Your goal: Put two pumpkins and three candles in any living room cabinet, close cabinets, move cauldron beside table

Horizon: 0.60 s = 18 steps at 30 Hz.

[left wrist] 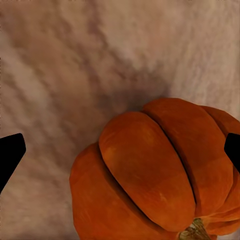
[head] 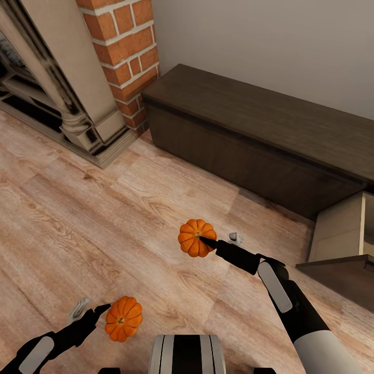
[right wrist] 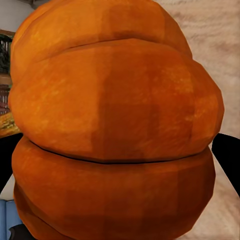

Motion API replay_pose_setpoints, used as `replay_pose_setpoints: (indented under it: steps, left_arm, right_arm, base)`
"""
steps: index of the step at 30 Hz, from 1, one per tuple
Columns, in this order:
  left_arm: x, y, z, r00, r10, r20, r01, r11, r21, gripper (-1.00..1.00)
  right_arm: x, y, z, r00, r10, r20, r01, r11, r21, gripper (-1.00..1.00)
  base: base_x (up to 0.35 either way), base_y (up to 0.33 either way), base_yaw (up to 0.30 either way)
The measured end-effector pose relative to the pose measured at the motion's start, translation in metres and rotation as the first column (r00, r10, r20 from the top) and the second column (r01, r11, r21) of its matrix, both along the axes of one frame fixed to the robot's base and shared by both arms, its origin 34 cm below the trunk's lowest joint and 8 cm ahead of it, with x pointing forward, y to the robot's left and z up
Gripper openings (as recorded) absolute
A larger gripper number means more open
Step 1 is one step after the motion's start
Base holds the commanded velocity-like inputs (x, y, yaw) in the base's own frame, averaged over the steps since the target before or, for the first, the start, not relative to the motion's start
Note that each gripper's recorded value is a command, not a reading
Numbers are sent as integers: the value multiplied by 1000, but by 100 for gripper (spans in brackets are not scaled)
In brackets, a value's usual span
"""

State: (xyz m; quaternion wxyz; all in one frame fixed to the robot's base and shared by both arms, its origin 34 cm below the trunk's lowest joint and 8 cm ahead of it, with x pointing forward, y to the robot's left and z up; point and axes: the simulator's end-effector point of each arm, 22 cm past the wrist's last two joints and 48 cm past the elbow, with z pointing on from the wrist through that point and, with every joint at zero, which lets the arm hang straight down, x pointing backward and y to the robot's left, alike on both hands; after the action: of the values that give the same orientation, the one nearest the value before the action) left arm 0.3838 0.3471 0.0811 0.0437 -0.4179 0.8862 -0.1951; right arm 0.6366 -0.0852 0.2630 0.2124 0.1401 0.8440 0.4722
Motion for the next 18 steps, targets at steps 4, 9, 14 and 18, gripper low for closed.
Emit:
replay_pose_setpoints:
  steps: [4,9,14,18]
  left_arm:
    - [0,0,0,1000,0,1,0,1000,0,100]
    - [0,0,0,1000,0,1,0,1000,0,100]
    - [0,0,0,1000,0,1,0,1000,-1,100]
    - [1,0,0,1000,0,2,0,1000,-2,100]
  right_arm:
    - [0,0,0,1000,0,0,0,1000,0,-100]
    - [0,0,0,1000,0,0,0,1000,0,-100]
    - [0,0,0,1000,0,0,0,1000,-1,-100]
    - [0,0,0,1000,0,0,0,1000,0,-100]
  base:
    - [0,0,0]
    - [0,0,0]
    - [0,0,0]
    - [0,0,0]
